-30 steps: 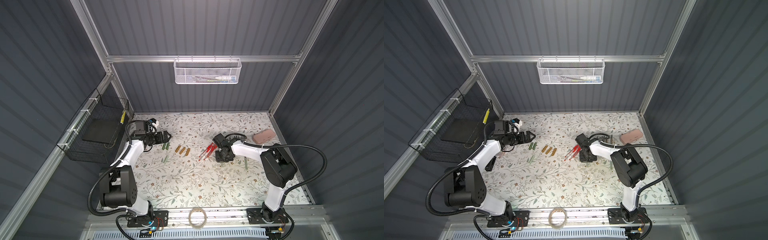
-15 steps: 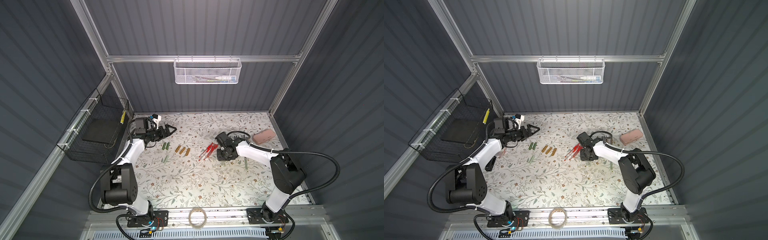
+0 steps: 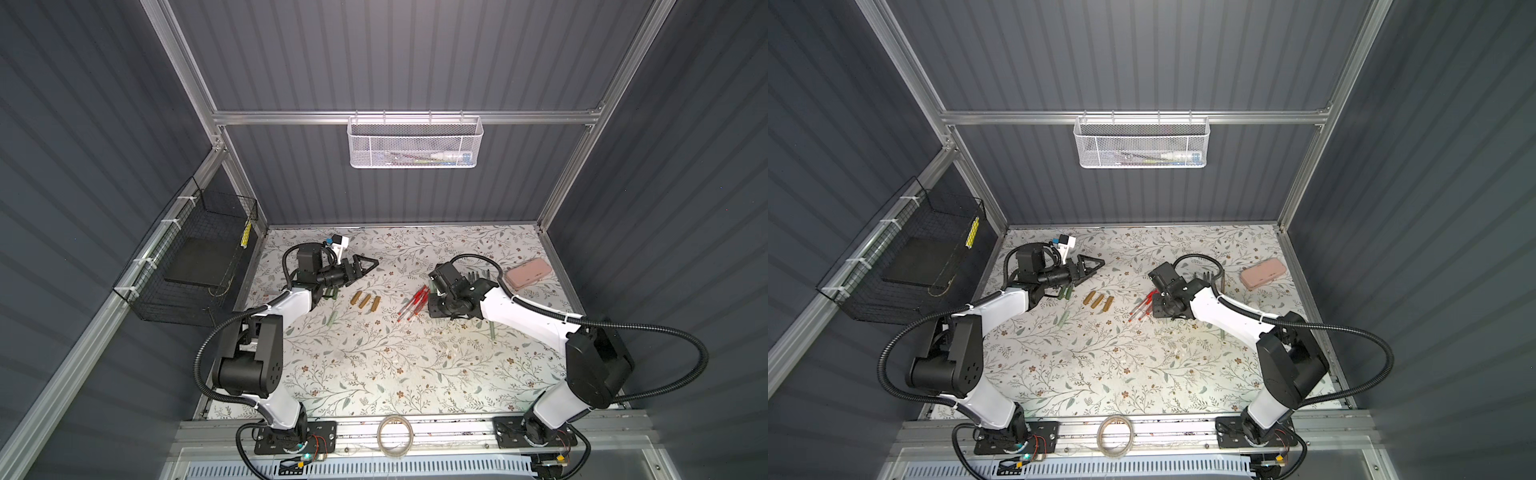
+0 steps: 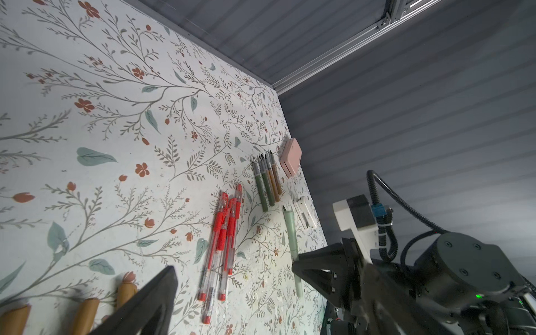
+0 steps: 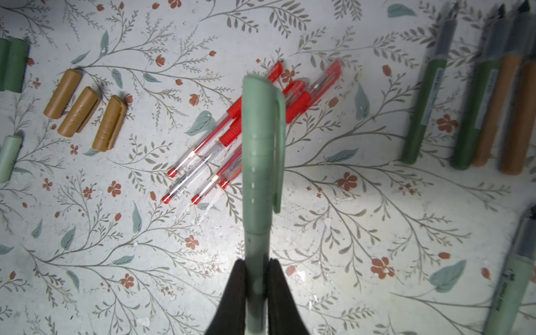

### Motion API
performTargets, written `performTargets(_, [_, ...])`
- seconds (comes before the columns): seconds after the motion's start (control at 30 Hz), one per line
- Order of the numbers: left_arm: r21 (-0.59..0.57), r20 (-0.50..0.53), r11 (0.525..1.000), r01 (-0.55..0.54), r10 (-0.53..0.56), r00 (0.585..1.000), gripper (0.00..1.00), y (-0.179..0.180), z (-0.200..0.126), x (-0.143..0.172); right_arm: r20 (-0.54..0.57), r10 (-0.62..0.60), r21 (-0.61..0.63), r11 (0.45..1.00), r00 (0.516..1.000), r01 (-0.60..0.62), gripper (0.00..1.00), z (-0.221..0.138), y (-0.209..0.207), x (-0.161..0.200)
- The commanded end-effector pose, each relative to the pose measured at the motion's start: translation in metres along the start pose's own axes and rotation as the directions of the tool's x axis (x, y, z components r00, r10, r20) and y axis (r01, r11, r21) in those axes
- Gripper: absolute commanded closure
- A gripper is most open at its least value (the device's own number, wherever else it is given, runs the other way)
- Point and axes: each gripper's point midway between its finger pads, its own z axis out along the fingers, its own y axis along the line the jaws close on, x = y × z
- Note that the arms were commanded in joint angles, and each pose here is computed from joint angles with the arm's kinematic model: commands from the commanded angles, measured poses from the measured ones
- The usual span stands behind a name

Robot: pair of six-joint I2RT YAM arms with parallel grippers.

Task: Remove pen caps from pens
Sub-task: Pick up the pen from the center of the table, then open the pen cap on the pen.

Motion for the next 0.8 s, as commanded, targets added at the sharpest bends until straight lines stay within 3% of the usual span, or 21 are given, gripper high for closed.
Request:
performTargets(0.0, [0.049, -0.016, 0.997, -0.054, 0.055, 0.998, 0.01, -0.011, 0.006, 0.006, 0.053, 0.002, -0.050, 0.999, 0.999, 0.000, 1.00, -0.005, 0.023, -0.012])
performTargets(0.23, [0.031, -0.098, 0.994, -0.106, 0.109, 0.989, 0.01, -0.010, 0.020, 0.032, 0.079, -0.028, -0.115, 0.993, 0.997, 0.037, 1.00, -0.007, 0.055, -0.020])
performTargets(0.4, [0.039, -0.108, 0.993, -0.114, 0.117, 0.987, 0.02, -0.011, 0.021, 0.039, 0.105, -0.038, -0.200, 0.978, 0.994, 0.059, 1.00, -0.011, 0.080, -0.030])
performTargets(0.77, [0.057, -0.153, 0.993, -0.107, 0.115, 0.982, 0.04, -0.016, 0.037, 0.059, 0.135, -0.064, -0.264, 0.960, 0.989, 0.098, 1.00, -0.014, 0.105, -0.037])
